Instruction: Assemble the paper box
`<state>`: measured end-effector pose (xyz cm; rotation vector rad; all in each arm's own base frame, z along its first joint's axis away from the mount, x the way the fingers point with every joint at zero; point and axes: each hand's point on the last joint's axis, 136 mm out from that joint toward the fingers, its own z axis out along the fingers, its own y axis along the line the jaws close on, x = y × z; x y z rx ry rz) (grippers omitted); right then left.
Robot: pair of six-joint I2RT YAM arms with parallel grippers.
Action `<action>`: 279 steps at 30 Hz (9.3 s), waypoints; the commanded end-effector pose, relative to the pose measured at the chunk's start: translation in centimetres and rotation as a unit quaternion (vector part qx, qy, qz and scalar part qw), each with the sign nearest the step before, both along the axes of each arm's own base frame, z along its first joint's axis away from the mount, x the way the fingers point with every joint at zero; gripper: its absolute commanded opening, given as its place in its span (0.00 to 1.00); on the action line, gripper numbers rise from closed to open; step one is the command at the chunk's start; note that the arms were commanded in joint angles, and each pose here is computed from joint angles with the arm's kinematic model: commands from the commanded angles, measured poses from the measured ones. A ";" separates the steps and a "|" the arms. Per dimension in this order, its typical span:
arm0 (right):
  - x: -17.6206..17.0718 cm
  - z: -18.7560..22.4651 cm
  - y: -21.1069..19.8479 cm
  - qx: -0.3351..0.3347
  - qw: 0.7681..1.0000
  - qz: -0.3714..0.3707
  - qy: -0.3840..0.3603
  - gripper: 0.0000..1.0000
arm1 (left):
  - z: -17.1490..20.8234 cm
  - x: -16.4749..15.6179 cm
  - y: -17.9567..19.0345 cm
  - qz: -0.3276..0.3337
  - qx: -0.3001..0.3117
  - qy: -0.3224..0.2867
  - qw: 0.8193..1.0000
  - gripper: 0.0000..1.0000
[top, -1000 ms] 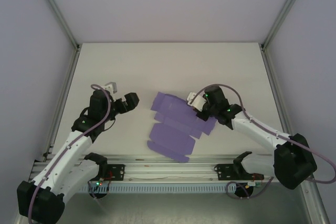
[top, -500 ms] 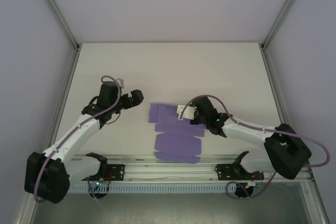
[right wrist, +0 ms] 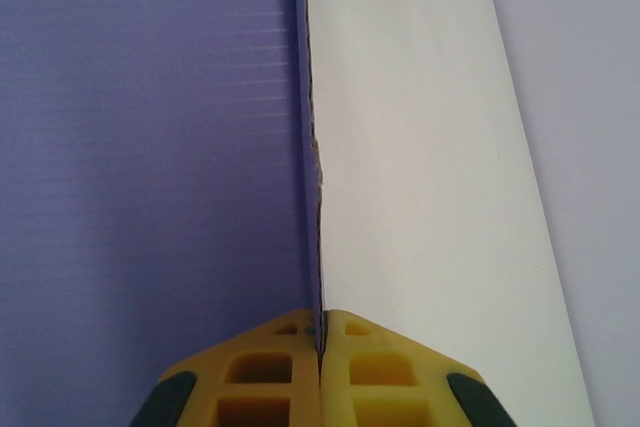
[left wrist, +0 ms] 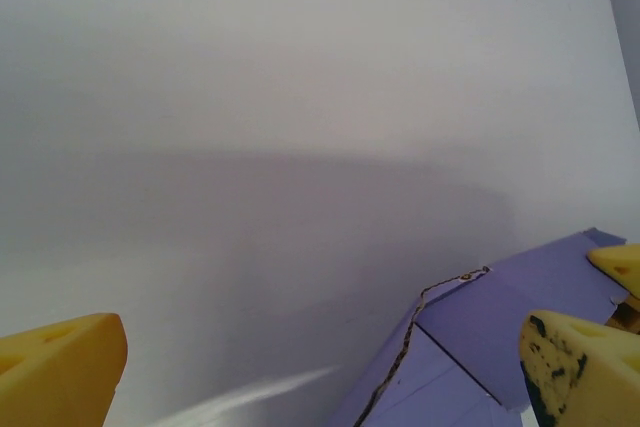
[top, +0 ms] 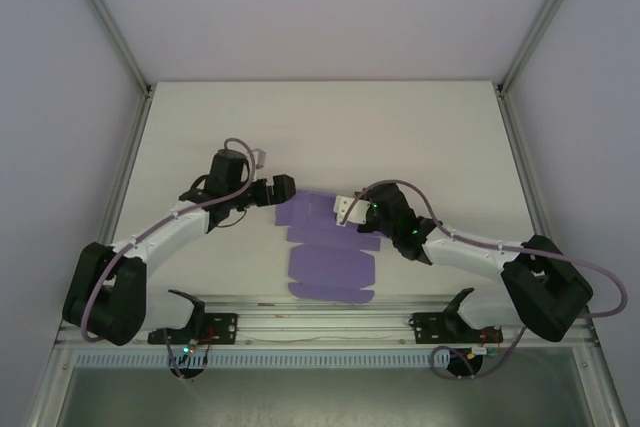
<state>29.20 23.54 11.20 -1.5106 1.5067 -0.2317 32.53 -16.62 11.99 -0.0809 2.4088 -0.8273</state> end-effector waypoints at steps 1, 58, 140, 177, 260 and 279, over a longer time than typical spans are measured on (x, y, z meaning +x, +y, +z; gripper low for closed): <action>0.5 1.5 1.0 0.025 0.999 0.007 -0.018 0.00 | 0.8 0.8 -1.5 -0.035 -0.002 -0.027 0.999 1.00; 4.5 7.0 -0.4 0.068 0.996 -0.038 -0.033 0.00 | -4.5 1.0 8.0 0.171 0.071 -0.044 0.982 1.00; 4.7 3.8 -0.2 0.126 0.952 -0.105 0.258 0.00 | 0.4 -1.0 -2.0 -0.093 0.080 -0.256 0.959 0.00; 2.5 2.3 -1.5 0.075 0.934 -0.098 0.334 0.00 | 1.7 0.5 0.5 0.076 0.236 -0.177 0.953 0.99; 7.3 7.3 -0.1 -0.060 0.992 -0.051 -0.095 0.00 | 2.0 -0.5 9.5 0.239 0.187 -0.086 0.949 1.00; 9.0 3.3 0.8 -0.060 0.968 -0.074 -0.232 0.00 | -1.9 9.6 6.7 0.160 0.164 -0.058 0.972 1.00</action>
